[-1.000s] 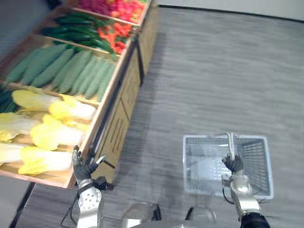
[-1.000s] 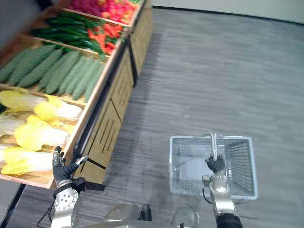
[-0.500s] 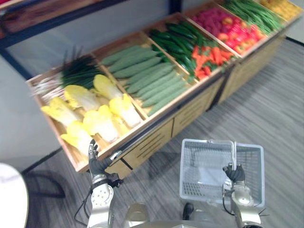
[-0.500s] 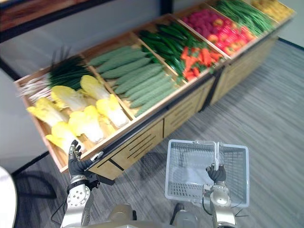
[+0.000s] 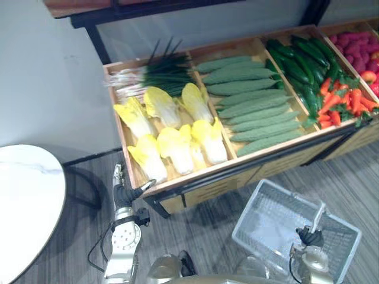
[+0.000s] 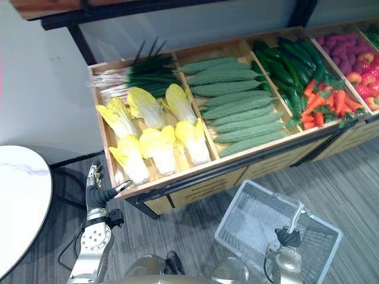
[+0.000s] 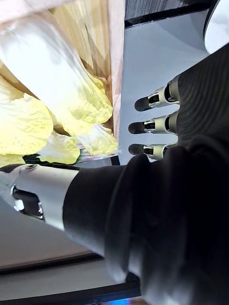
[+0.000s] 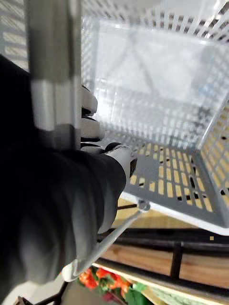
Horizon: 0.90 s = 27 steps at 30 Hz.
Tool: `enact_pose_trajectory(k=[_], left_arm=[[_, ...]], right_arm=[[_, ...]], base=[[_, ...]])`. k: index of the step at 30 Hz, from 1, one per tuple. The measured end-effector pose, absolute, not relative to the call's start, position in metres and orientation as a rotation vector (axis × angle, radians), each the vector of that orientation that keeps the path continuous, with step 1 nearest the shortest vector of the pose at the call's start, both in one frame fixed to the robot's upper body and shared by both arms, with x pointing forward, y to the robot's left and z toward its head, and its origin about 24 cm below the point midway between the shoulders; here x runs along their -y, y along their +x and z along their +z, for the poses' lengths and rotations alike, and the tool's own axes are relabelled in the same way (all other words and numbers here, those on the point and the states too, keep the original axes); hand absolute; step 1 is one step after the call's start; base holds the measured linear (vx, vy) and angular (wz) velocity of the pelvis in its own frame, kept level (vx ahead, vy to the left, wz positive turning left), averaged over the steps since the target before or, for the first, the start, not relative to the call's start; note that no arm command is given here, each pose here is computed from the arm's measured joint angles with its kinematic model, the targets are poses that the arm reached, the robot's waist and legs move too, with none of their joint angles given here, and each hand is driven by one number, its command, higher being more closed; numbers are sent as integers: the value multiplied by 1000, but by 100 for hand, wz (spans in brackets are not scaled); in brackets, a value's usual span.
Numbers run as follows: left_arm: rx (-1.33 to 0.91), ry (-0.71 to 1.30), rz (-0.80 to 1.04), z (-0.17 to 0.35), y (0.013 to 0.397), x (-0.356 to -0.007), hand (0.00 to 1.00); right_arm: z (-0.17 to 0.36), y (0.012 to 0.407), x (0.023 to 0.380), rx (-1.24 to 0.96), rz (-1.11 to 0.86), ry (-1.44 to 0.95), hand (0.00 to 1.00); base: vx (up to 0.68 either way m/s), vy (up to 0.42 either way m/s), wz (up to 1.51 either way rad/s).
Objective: Pick vegetable in the basket
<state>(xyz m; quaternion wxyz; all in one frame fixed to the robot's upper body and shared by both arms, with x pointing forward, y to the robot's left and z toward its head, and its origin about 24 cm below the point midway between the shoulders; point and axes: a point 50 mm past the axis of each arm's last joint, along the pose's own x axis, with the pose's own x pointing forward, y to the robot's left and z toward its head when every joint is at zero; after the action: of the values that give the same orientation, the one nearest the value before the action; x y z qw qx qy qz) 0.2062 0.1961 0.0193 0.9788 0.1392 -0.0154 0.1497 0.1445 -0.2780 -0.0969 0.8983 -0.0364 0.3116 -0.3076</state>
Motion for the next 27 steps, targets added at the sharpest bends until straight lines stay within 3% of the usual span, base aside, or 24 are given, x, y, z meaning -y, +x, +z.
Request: enact_pose_trajectory(k=[5, 15, 27], left_arm=[[50, 313, 229, 20, 226, -183, 0], [131, 302, 106, 34, 244, -149, 0], [-111, 577, 134, -16, 236, -149, 0]], right_arm=[[-108, 112, 292, -738, -719, -79, 100], [-111, 111, 286, -756, -664, -70, 100], [-114, 120, 261, -735, -600, -31, 100]], base=[[219, -105, 64], [63, -70, -12], [-82, -29, -8]])
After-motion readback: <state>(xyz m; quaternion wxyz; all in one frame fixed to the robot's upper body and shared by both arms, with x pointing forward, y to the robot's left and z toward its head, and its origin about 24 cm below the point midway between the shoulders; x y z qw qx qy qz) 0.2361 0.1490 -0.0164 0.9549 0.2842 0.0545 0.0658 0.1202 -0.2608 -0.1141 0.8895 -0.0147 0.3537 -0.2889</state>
